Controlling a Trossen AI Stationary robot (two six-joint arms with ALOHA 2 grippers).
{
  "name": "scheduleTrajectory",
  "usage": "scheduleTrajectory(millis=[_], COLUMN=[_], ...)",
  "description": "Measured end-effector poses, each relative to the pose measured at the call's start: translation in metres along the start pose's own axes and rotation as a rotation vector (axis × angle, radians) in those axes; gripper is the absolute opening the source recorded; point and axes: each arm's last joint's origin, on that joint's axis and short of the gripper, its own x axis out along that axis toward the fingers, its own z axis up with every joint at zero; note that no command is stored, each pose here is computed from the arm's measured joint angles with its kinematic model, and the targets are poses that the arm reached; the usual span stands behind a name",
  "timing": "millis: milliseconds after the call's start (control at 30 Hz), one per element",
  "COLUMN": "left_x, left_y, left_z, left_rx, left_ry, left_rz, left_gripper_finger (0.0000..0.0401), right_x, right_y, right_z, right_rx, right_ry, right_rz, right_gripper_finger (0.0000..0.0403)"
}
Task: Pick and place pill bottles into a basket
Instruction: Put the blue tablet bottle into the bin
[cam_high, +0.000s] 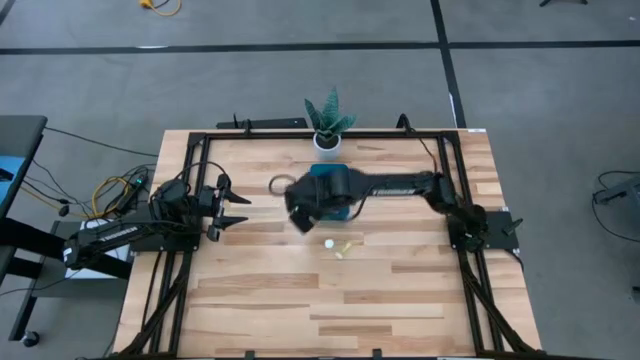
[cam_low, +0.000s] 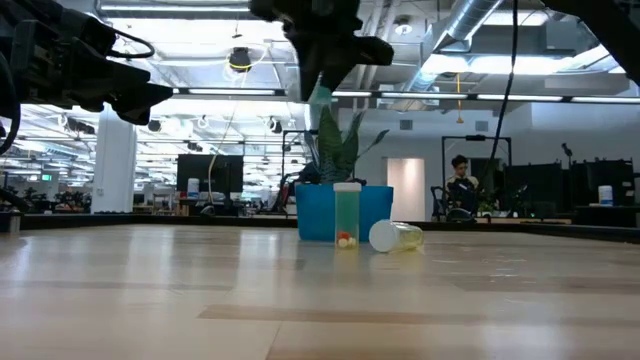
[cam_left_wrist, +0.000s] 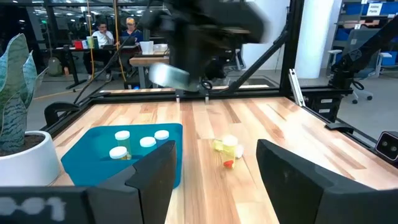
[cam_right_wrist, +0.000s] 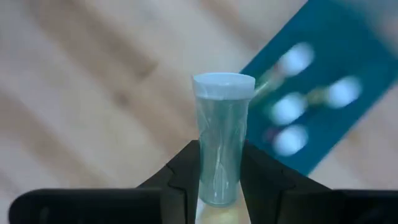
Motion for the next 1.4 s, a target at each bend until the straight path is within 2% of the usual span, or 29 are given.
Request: scheduleTrajectory(millis=[200,400,800,1400], left_x=[0.0,0.0,0.0,0.0], left_y=[0.0,0.0,0.0,0.0], left_z=[0.0,0.0,0.0,0.0], left_rx=[0.0,0.0,0.0,0.0], left_ry=[-0.001,0.0,0.0,0.001], left_rz=[0.002,0.008,0.008,0.008], left_gripper_finger=[0.0213,0.0213,0.0213,0.0213], right_x=[-0.002,0.012,0.064,0.105], right_y=[-0.04,-0.057,-0.051,-0.062], right_z=[0.029,0.046,0.044,0.041], right_rx=[0.022,0.069,0.076,0.055], right_ry=[-0.109,-0.189,-0.225,-0.321], right_rz=[-0.162,-0.257,-0.242,-0.195], right_gripper_finger=[0.0088,0.0088,0.0088,0.0088])
